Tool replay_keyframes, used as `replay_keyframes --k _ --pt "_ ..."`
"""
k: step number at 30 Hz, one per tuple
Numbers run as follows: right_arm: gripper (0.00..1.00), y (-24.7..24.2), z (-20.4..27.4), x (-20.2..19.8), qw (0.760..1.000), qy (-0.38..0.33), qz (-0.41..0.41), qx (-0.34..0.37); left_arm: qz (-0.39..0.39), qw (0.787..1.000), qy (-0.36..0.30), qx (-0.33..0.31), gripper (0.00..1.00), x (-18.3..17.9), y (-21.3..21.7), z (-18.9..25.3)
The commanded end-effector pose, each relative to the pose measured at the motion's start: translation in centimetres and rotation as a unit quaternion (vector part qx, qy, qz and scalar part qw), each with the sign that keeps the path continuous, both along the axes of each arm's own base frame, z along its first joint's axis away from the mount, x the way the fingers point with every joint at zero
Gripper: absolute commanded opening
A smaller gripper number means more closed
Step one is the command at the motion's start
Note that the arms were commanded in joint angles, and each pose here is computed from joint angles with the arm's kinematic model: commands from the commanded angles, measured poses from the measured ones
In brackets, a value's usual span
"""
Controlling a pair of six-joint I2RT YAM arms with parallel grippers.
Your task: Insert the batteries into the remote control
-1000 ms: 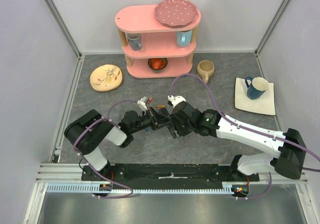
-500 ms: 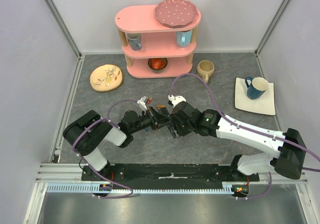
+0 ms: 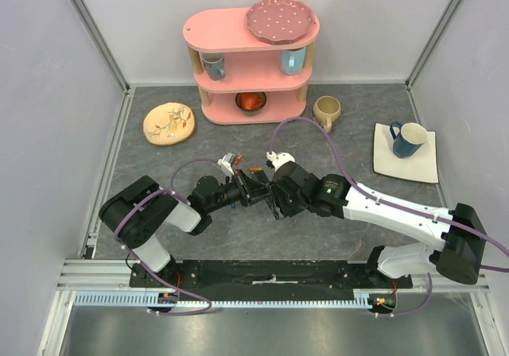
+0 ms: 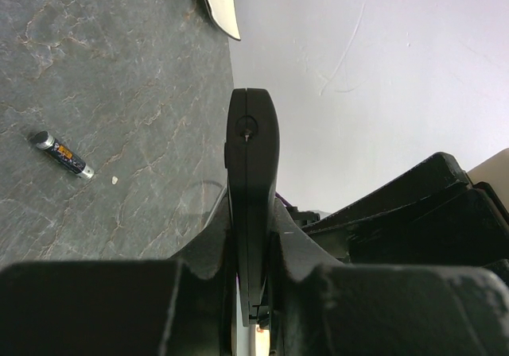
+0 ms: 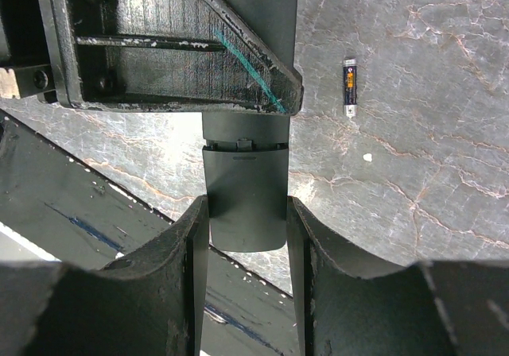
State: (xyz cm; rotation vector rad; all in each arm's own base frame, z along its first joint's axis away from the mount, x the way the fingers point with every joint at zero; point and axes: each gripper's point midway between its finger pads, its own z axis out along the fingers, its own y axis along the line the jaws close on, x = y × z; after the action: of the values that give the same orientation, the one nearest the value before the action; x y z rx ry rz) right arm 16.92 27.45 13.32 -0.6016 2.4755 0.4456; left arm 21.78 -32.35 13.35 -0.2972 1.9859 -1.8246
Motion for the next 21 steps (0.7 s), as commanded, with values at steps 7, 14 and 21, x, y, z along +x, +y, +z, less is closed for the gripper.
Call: replay_keyframes --k 7,14,21 --pt "0.27 0.99 0.71 -0.14 1.000 0.000 0.000 0.021 0.004 0.977 -0.162 -0.140 0.02 -1.03 0.78 10.14" --pt "0.27 0.94 0.55 -0.49 1.000 0.003 0.002 0.021 0.007 0.976 -0.166 -0.143 0.02 -0.89 0.82 10.44" --pt "0.27 0.71 0.53 -0.74 1.000 0.005 0.000 0.022 0.010 0.976 -0.167 -0.141 0.02 -0.69 0.87 10.40"
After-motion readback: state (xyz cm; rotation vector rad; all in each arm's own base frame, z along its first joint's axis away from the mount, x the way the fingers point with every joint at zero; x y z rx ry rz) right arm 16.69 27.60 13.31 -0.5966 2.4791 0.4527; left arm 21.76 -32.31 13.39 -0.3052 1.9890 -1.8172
